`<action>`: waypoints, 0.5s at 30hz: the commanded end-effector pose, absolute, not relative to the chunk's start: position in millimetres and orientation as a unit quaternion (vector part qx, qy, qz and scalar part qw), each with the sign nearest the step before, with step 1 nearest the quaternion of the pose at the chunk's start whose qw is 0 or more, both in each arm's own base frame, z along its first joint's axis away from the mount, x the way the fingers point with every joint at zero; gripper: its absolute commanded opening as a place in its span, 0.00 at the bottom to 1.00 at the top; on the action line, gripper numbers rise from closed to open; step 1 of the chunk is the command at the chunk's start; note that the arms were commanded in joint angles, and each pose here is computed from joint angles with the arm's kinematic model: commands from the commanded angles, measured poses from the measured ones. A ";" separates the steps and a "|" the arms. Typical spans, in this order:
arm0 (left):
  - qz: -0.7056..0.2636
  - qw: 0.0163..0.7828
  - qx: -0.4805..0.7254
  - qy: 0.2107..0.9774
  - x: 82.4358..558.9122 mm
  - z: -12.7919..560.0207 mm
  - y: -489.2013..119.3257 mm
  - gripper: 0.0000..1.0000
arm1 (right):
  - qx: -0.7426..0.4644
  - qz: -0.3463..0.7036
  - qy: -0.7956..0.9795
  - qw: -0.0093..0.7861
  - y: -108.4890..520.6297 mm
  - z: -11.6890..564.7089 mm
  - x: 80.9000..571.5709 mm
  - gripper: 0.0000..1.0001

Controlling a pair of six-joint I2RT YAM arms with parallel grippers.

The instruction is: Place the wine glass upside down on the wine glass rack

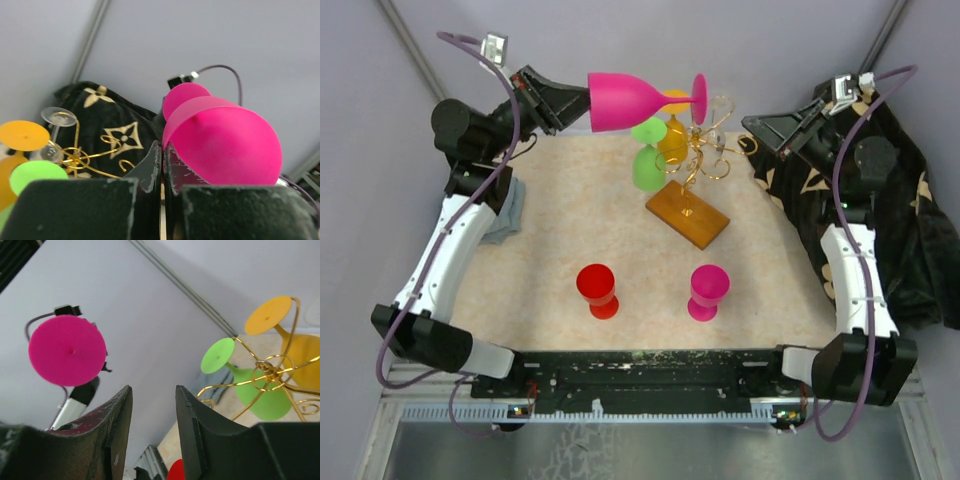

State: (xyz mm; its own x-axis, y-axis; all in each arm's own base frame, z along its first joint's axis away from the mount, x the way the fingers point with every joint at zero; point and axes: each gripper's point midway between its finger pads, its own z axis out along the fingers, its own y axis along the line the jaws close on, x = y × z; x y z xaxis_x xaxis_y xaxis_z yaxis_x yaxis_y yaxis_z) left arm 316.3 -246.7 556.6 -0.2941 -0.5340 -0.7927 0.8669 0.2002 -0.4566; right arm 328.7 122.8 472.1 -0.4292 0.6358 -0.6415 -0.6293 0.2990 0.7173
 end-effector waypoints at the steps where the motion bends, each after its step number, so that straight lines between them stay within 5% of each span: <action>1: -0.682 0.510 0.224 0.474 280.9 565.3 -250.8 0.00 | -0.075 0.647 0.544 0.529 134.2 509.6 300.1 0.41; 15: -0.795 0.382 0.259 0.395 260.4 564.1 -249.1 0.00 | -0.195 0.762 0.430 0.443 164.0 550.0 261.9 0.41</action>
